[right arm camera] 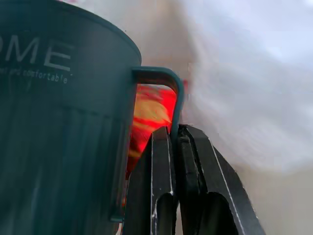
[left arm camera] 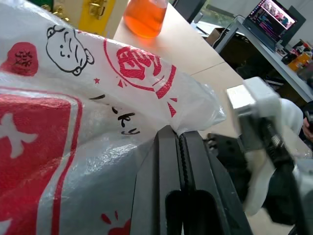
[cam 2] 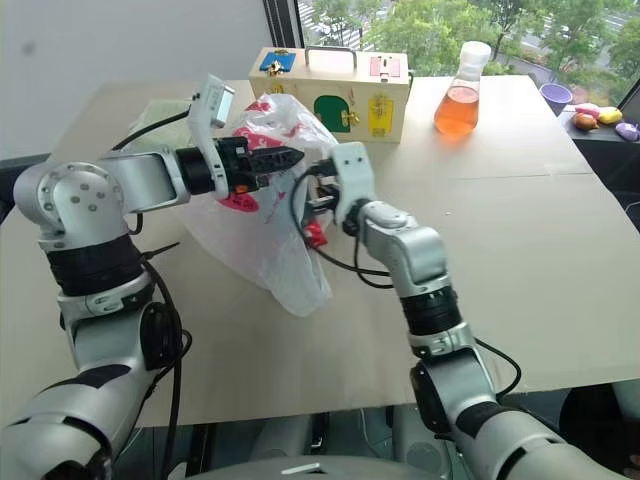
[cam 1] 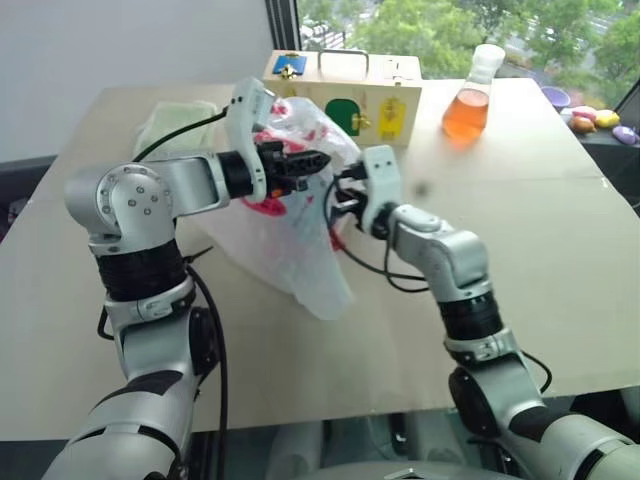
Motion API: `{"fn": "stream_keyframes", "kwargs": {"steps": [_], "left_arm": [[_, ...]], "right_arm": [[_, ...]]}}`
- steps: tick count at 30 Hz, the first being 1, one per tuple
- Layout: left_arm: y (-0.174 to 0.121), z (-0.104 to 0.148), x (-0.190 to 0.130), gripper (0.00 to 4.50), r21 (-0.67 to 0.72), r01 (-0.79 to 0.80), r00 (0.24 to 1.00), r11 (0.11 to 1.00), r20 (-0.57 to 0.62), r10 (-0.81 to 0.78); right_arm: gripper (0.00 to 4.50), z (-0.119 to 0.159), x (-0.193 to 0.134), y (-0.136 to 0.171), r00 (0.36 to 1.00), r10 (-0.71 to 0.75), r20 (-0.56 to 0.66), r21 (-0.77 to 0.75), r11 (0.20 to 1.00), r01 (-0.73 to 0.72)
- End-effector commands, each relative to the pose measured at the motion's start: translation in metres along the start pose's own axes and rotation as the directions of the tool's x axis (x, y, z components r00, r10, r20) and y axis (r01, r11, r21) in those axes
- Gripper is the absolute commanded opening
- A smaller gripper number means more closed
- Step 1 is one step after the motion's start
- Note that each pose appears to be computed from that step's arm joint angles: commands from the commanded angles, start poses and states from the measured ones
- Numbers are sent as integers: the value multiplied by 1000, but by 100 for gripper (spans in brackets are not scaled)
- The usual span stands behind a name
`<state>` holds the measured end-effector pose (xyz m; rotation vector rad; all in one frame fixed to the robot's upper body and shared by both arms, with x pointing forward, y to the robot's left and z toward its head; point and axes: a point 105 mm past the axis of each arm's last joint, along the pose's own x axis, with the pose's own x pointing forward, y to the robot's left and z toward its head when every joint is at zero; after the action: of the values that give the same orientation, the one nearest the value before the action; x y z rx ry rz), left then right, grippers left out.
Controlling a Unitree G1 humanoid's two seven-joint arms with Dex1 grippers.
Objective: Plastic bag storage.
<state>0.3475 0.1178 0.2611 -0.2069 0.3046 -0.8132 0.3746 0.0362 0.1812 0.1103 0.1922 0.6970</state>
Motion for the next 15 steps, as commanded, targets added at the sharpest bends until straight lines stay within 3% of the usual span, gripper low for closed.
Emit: {"fn": "stream_keyframes", "kwargs": {"steps": [1,8,12,14,15], "left_arm": [[-9,12,-8,0,44,1,999,999,53,-3],[-8,13,-15,0,44,-31,997,999,65,28],[3,11,-22,0,17,-75,995,997,73,73],[8,8,-23,0,6,-92,993,996,70,92],[11,6,-23,0,4,-101,992,995,69,101]], "right_arm": [[1,23,8,21,993,89,81,-6,996,-89],[1,-2,38,64,960,273,61,173,944,-280],[129,1,38,46,973,213,93,78,972,-220],[245,5,32,31,981,148,123,11,988,-151],[291,3,26,27,976,184,114,20,982,-188]]}}
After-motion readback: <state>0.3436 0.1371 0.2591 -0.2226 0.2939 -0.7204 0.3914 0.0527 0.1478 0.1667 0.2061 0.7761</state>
